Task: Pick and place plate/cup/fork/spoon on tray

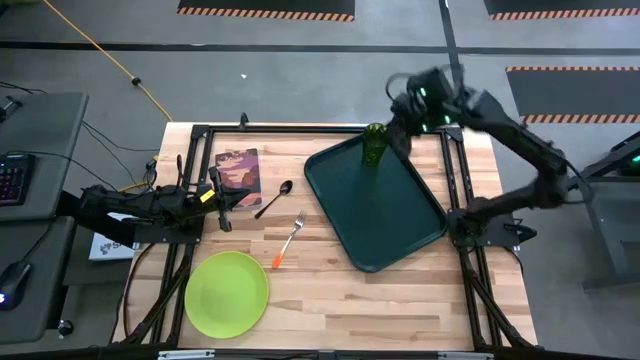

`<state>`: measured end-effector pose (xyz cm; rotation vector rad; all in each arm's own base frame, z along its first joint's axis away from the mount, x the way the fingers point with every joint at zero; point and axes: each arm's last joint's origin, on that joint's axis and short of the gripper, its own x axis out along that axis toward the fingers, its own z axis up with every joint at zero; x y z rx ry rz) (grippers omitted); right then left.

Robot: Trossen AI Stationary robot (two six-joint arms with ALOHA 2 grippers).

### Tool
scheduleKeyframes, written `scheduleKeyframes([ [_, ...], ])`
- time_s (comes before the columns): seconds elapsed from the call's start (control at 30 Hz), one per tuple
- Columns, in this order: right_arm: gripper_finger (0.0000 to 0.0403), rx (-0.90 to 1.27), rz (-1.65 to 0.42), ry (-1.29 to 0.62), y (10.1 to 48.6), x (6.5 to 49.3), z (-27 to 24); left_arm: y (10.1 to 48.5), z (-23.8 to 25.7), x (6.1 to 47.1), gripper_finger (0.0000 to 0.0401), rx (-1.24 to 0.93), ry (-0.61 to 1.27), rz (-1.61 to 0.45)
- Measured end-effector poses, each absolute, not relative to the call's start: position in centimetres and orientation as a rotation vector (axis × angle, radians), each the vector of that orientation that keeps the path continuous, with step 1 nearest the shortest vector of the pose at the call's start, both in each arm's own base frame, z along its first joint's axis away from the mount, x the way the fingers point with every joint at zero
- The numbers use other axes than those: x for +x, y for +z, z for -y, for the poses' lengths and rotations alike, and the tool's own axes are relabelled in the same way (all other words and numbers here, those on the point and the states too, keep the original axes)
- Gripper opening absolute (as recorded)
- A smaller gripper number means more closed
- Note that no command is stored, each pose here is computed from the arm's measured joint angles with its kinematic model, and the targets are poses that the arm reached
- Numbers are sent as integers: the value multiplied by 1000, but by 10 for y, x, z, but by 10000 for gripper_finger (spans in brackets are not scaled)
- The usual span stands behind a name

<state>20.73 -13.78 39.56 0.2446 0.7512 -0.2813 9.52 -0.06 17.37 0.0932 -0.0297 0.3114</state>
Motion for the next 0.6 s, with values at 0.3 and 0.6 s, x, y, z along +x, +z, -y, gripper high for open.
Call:
scheduleKeyframes([
  [0.3, 240, 292, -491, -120, 320, 160, 57, 174, 1, 95, 5, 93, 311, 30],
  [0.6, 240, 371, -195, 29, 263, 142, 19, 176, 1, 95, 5, 85, 312, 49],
])
